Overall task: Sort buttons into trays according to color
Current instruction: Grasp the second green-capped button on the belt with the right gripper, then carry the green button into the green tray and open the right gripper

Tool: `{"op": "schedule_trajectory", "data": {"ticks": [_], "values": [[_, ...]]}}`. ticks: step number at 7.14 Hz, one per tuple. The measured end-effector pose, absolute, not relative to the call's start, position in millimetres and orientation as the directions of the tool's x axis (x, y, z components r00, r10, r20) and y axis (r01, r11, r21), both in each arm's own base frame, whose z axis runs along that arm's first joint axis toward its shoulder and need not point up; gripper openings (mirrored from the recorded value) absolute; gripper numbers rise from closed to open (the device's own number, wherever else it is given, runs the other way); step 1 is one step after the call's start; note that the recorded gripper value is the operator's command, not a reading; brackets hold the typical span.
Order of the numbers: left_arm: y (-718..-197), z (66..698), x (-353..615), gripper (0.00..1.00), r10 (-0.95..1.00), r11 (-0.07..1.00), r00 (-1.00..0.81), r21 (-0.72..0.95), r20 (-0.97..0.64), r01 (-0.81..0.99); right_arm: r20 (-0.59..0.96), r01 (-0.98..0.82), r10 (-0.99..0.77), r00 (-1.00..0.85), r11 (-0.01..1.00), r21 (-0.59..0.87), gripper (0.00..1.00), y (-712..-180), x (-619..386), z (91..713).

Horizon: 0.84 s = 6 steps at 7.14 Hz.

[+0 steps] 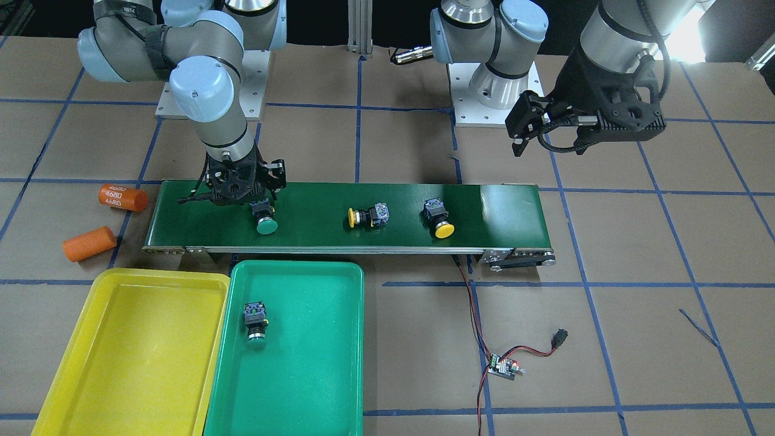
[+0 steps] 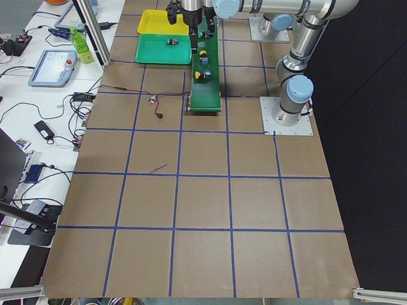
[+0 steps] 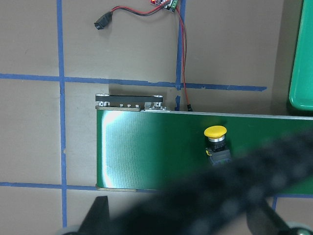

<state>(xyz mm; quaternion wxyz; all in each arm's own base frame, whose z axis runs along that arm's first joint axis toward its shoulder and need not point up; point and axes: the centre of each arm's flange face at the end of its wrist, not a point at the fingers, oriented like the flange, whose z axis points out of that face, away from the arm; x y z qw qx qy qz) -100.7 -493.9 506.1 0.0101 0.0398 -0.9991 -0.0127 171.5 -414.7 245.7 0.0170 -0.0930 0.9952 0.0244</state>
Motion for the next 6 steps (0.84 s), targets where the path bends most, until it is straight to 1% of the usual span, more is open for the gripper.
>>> {"op": "schedule_trajectory", "data": {"ticks": [3, 4, 5, 6], "values": [[-494.8, 507.9, -99.5, 1.00, -0.086, 0.996, -0.996, 0.020, 0.010, -0.085, -0.038, -0.177, -0.177, -0.984, 0.984, 0.020, 0.08, -426.8, 170.9, 257.2], [-496.7, 510.9, -98.9, 1.00, -0.086, 0.996, -0.996, 0.015, 0.008, -0.086, -0.040, -0.171, -0.171, -0.984, 0.985, -0.003, 0.09, -448.5, 174.2, 267.2], [-500.3, 514.5, -98.5, 1.00, -0.088, 0.996, -0.996, 0.011, 0.008, -0.088, -0.042, -0.170, -0.170, -0.985, 0.985, -0.018, 0.13, -484.4, 180.2, 270.8], [-504.0, 516.3, -98.4, 1.00, -0.090, 0.996, -0.996, 0.010, 0.011, -0.090, -0.041, -0.183, -0.184, -0.982, 0.982, -0.038, 0.15, -528.0, 193.6, 271.9]]}}
